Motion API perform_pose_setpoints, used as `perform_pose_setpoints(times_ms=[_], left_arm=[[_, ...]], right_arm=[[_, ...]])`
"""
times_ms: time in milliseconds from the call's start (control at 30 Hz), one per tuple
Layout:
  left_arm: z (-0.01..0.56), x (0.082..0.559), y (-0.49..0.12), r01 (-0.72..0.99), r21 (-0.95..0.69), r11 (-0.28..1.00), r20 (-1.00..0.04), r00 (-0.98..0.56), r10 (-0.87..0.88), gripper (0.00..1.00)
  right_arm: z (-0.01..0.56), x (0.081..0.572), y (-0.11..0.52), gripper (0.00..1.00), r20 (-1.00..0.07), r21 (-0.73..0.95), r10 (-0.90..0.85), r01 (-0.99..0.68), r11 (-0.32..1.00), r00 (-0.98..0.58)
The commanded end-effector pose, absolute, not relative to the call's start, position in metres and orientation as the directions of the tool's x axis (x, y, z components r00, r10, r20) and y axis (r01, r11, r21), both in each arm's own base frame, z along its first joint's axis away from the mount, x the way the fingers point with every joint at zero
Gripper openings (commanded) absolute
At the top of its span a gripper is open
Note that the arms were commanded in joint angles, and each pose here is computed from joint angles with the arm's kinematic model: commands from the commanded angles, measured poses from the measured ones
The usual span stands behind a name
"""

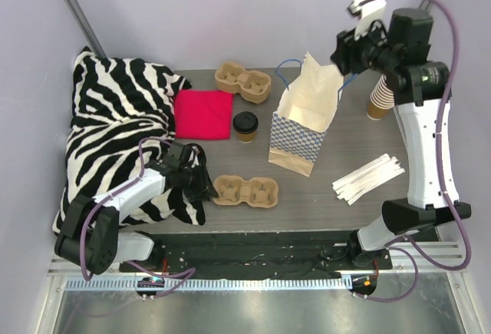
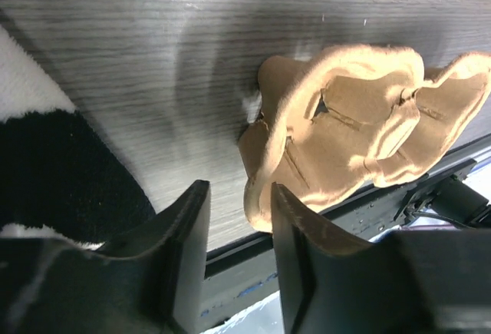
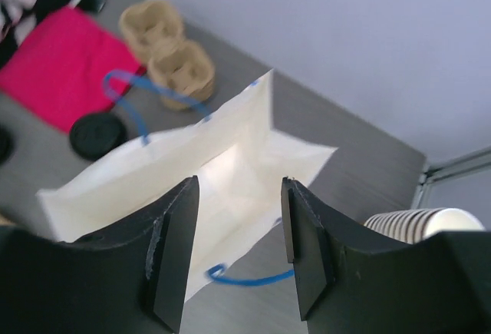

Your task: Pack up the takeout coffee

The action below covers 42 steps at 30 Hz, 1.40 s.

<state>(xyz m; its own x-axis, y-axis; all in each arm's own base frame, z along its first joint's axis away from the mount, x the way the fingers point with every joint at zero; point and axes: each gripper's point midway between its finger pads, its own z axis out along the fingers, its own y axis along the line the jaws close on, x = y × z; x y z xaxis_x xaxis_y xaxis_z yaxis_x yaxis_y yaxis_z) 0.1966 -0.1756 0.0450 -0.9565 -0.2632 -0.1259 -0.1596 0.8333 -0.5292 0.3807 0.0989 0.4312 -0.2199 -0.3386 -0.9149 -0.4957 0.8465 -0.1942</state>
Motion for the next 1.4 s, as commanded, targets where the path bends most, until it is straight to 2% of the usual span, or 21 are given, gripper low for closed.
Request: perform_pose_setpoints(times_ms=[0, 133, 333, 533, 800, 1367], left_arm=[[0.047, 0.210, -0.180, -0.137, -0.552, 0.822, -0.179, -0.944, -0.277, 0.38], [0.047, 0.213, -0.179, -0.135, -0.546, 0.827, -0.188, -0.942, -0.278, 0.25], [0.047, 0.219, -0.180, -0.128, -0.539, 0.833, -0.201, -0.940, -0.274, 0.16], [0.048, 0.219, -0.179, -0.118, -0.530, 0.840, -0.206, -0.943, -0.262, 0.00], [0.052, 0.219, -0.179, -0.094, -0.528, 0.844, -0.224, -0.943, -0.246, 0.00], [0.083, 0.217, -0.183, 0.035, -0.525, 0.850, -0.299, -0.943, -0.145, 0.00]], right_arm=[[0.476, 0.425, 0.068, 0.54, -0.970, -0.138, -0.206, -0.405, 0.904, -0.129], [0.473, 0.453, 0.048, 0.55, -0.974, -0.132, -0.193, -0.395, 0.909, -0.119], [0.439, 0.490, 0.031, 0.56, -0.963, -0.137, -0.219, -0.412, 0.901, -0.158], [0.399, 0.512, 0.029, 0.68, -0.936, -0.181, -0.303, -0.493, 0.851, -0.181], [0.358, 0.507, 0.043, 0.80, -0.891, -0.213, -0.419, -0.654, 0.725, -0.174], [0.298, 0.516, 0.055, 0.77, -0.790, -0.286, -0.593, -0.764, 0.579, -0.154]])
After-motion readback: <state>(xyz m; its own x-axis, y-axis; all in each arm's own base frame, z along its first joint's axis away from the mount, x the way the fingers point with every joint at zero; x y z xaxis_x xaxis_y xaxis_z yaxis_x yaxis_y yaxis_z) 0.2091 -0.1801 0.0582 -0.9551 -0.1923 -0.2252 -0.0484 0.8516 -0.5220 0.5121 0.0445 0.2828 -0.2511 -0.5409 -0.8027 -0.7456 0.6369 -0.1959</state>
